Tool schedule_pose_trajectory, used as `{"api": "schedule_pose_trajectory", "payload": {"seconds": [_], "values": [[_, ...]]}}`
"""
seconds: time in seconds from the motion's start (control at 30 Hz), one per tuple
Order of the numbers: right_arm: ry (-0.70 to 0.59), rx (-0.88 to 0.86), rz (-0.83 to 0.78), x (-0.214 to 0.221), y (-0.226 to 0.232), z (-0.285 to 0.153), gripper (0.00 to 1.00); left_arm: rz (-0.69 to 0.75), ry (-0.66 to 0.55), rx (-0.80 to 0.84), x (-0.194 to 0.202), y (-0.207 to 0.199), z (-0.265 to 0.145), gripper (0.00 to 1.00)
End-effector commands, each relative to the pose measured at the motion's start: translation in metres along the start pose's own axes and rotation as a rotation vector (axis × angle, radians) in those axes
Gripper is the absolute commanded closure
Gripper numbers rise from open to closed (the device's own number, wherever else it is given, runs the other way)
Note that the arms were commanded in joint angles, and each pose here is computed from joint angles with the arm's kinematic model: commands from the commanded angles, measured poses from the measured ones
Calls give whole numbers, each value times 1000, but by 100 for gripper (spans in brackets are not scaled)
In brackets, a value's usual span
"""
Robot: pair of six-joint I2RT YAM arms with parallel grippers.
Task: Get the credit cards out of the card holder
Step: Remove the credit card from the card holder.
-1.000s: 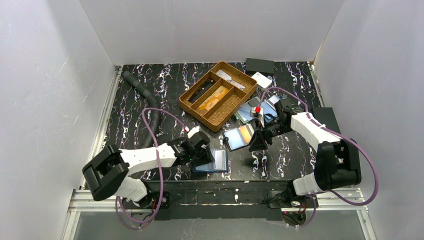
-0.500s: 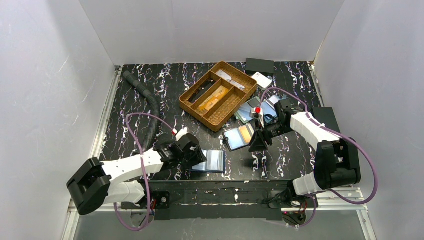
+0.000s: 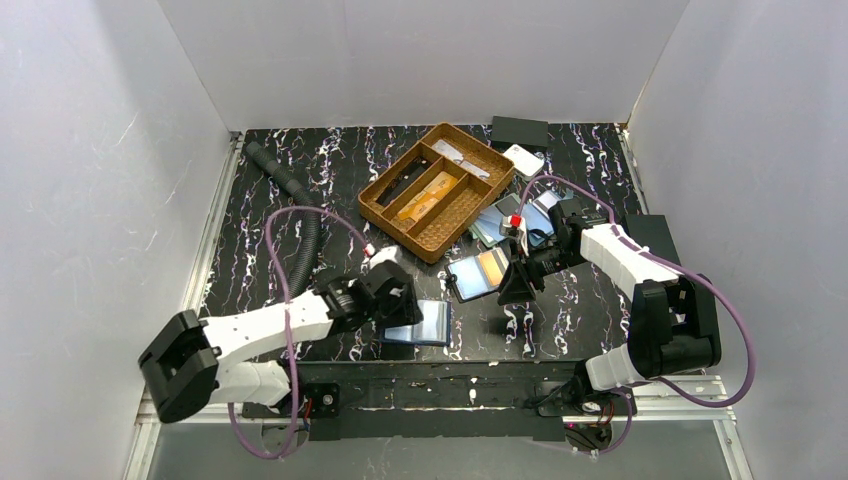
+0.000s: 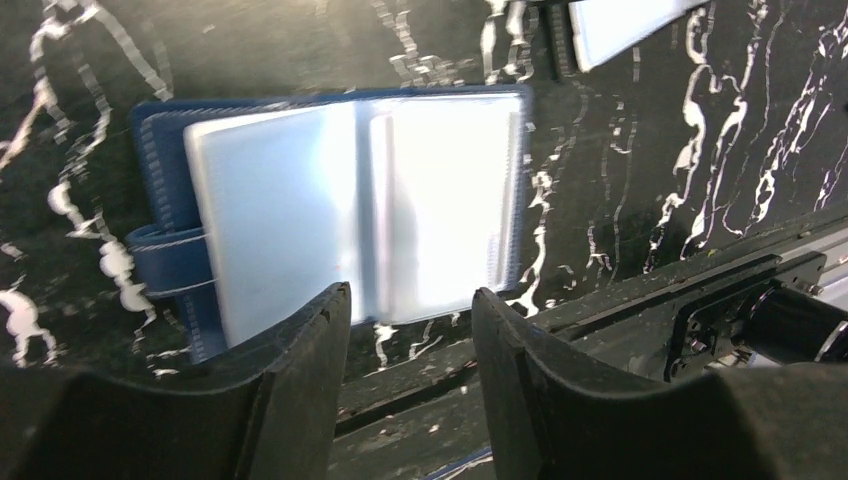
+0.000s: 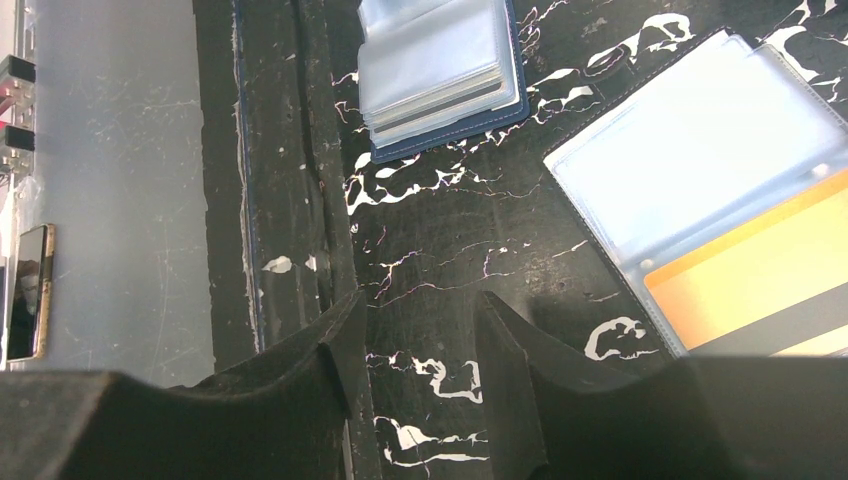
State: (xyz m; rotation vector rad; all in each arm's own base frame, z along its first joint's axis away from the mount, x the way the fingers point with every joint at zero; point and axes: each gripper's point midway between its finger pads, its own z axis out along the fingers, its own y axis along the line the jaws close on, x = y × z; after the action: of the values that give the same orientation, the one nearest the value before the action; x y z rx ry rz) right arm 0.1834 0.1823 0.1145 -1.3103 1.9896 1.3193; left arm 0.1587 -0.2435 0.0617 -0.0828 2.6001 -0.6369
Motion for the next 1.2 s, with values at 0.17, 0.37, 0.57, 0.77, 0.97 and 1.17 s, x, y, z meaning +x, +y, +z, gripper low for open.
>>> {"api": "schedule_pose_trajectory", "payload": {"seconds": [0.17, 0.37, 0.57, 0.77, 0.97, 1.17], "values": [[-25, -18, -20, -12, 2, -3, 47, 211, 71, -287, -1, -18, 10, 45], [-25, -19, -23, -12, 2, -3, 47, 263, 104, -400, 3, -18, 22, 46], [-24, -22, -24, -12, 3, -3, 47, 282, 124, -444, 6, -14, 29, 53], [-23, -24, -22, -11, 3, -3, 47, 282, 134, -469, 11, -4, 29, 59], [-22, -26, -21, -11, 3, -3, 47, 243, 92, -480, 7, 8, 18, 60], [-22, -28, -23, -12, 4, -3, 47, 160, 77, -391, 8, 14, 17, 60]]}}
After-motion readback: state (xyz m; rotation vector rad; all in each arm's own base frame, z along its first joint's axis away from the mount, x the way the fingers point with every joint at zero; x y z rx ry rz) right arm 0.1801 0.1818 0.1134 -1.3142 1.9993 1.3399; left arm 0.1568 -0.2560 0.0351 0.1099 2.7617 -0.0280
